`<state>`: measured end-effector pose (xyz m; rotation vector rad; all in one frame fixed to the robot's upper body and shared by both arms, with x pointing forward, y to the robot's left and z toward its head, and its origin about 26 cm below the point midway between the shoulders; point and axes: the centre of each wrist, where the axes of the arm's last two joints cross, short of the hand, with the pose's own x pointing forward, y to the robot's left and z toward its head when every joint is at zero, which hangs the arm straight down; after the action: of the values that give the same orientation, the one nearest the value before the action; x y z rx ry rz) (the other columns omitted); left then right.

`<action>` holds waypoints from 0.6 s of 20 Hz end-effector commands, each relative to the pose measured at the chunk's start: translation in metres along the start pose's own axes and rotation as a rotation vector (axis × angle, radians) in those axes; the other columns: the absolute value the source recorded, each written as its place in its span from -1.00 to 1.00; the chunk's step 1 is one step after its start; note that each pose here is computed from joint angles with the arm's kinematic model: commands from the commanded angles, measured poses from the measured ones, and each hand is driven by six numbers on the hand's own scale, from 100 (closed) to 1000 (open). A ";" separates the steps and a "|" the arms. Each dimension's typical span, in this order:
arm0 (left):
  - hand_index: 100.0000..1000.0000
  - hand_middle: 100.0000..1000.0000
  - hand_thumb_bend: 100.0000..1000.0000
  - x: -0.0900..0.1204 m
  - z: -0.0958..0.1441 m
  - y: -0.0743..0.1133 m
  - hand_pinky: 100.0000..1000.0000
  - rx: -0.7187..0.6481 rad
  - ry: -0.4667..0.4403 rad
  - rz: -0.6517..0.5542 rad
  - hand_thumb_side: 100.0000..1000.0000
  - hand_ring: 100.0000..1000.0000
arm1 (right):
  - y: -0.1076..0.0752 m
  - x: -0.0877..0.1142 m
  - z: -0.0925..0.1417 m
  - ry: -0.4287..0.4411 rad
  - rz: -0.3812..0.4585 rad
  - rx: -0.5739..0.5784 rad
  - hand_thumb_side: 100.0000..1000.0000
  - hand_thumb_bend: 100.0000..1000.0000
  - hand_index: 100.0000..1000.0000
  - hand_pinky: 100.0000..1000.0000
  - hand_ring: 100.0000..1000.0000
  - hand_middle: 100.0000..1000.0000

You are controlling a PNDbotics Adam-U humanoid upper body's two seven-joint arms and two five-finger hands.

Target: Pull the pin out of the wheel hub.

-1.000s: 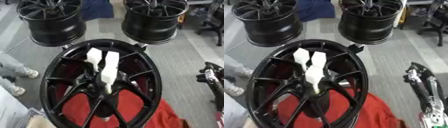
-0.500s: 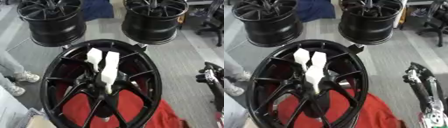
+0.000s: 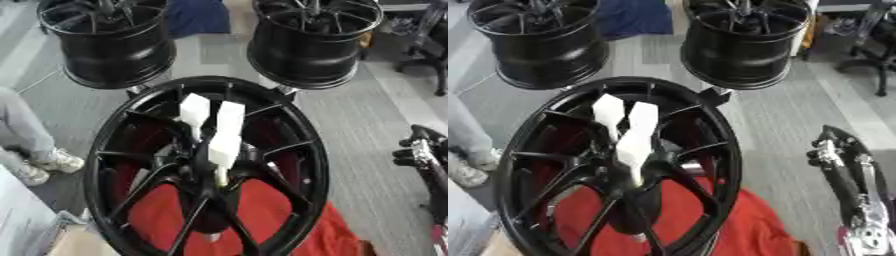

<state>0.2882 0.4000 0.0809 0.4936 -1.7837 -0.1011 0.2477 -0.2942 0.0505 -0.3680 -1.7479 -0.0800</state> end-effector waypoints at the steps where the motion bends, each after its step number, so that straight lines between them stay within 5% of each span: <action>1: 0.60 0.22 -1.00 0.020 0.000 -0.014 0.02 0.025 -0.044 0.073 0.34 -0.10 | 0.000 0.006 -0.003 -0.026 -0.008 0.001 0.06 -1.00 0.54 0.07 0.05 0.05; 12: 0.56 0.16 -1.00 0.019 0.009 -0.054 0.02 0.072 0.058 0.148 0.36 -0.10 | 0.000 0.005 -0.002 -0.021 -0.009 0.002 0.06 -1.00 0.54 0.07 0.05 0.05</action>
<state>0.2894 0.3426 0.0716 0.3967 -1.7514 0.0912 0.2476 -0.2929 0.0499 -0.3632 -1.7472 -0.0863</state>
